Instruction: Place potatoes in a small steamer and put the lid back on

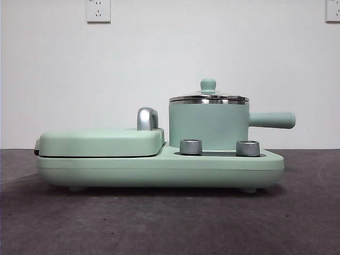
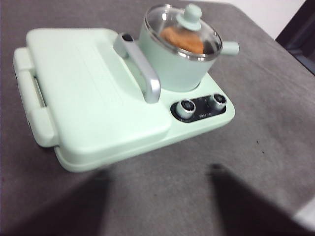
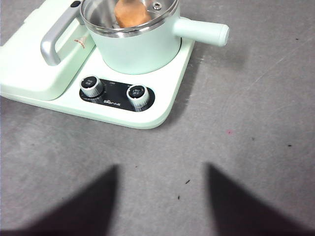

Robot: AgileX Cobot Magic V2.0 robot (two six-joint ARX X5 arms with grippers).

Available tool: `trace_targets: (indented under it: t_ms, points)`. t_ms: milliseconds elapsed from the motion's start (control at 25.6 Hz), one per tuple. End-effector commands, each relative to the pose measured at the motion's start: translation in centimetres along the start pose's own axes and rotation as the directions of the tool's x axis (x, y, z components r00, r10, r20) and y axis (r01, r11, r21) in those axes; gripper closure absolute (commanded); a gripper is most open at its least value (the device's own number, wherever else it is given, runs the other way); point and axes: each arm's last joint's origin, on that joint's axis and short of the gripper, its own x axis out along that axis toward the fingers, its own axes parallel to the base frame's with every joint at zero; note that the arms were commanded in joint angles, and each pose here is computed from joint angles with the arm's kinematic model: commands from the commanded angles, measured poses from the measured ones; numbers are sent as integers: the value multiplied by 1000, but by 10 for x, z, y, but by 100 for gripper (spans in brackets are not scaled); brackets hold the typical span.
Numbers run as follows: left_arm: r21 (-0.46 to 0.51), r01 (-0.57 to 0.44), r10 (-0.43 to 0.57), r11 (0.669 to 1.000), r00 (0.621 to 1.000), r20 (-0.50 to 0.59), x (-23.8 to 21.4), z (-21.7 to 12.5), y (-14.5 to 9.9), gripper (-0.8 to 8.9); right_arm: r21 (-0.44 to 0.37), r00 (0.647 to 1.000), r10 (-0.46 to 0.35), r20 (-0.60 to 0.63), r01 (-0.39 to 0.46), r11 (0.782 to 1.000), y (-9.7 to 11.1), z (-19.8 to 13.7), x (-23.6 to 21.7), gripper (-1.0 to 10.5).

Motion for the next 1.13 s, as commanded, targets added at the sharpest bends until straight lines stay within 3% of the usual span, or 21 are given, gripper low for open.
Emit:
trace_targets:
  t_ms: [39, 117, 586, 664, 782, 938, 1133]
  points:
    - [10, 10, -10, 1000, 1000, 11, -1, 2, -1, 807, -18, 1000, 25, 14, -25, 1000, 1, 3, -1, 912]
    - [7, 9, -9, 1000, 1000, 5, -1, 1, -1, 807, -18, 999, 54, -3, -54, 998, 2, 1, -2, 912]
    - [10, 10, -10, 1000, 1000, 12, -3, 1, -1, 808, -19, 998, 54, 19, -54, 998, 2, 2, -3, 912]
    - [164, -3, -4, 986, 999, 44, -8, -1, -2, 807, -19, 998, 54, 19, -54, 998, 2, 2, -3, 912]
    - [238, -73, 43, 969, 991, 126, -5, -16, 7, 807, -19, 998, 54, 19, -54, 998, 2, 2, -3, 912]
    - [220, -277, 218, 935, 942, 257, 12, -46, 32, 807, -19, 998, 54, 19, -54, 998, 2, 2, -3, 912]
    - [82, -490, 431, 868, 824, 367, 35, -88, 65, 807, -19, 998, 54, 19, -54, 998, 2, 2, -3, 912]
